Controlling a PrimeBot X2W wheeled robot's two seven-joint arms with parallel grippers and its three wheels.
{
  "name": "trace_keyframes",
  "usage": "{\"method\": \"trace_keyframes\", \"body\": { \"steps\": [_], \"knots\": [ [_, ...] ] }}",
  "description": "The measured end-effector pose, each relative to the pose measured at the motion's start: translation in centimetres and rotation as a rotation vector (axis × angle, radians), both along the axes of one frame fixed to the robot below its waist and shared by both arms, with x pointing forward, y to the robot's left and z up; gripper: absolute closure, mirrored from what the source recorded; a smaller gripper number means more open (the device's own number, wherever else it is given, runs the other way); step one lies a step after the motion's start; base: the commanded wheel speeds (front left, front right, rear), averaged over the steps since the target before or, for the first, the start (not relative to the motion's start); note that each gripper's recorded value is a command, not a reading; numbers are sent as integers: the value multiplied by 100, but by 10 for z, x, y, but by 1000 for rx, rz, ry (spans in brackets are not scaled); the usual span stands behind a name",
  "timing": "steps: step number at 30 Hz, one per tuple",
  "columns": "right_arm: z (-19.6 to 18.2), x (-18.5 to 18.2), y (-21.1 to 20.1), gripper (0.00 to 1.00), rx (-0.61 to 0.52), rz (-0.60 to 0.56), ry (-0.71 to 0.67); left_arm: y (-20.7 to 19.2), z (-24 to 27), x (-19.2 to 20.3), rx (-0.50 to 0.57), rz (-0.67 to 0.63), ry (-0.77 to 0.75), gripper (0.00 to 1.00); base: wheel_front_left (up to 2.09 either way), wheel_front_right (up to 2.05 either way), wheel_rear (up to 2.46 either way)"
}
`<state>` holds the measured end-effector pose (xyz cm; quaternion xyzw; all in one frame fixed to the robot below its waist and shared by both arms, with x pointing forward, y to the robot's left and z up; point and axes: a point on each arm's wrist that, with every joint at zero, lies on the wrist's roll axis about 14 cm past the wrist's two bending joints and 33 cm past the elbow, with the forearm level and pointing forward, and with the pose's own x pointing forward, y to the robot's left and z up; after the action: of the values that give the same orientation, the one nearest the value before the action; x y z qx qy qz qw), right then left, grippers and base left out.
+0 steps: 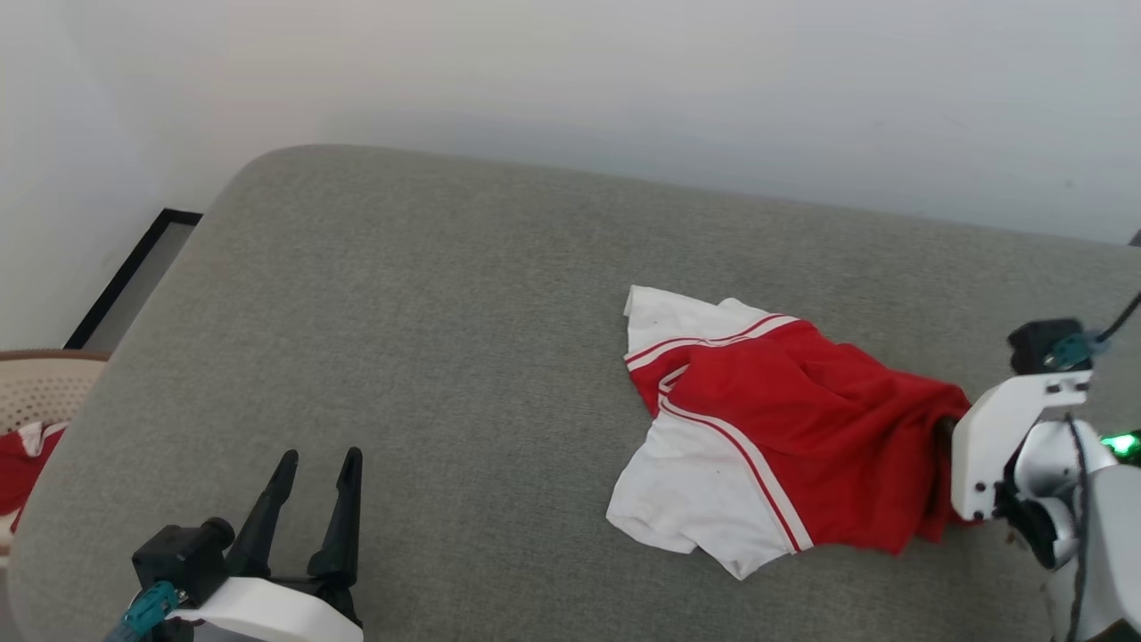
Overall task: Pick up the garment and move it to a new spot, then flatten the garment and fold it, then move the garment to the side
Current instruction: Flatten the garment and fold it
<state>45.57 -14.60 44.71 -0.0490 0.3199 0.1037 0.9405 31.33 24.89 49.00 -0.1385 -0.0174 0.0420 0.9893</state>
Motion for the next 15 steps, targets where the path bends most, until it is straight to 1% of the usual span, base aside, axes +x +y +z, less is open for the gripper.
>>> {"method": "trace_keyframes", "body": {
  "steps": [5, 7, 15],
  "knots": [
    [27, 3, -7, 0, 34, -21, -93, -8, 0, 4, 11, -39, 2, 0, 0, 0, 0],
    [34, -1, -10, 0, 62, -36, -121, -13, -1, 6, 10, -63, 6, 0, 0, 0, 0],
    [57, -20, -20, 0, 106, -74, -213, -26, 5, 19, 40, -147, 5, 0, 0, 0, 0]
  ]
}}
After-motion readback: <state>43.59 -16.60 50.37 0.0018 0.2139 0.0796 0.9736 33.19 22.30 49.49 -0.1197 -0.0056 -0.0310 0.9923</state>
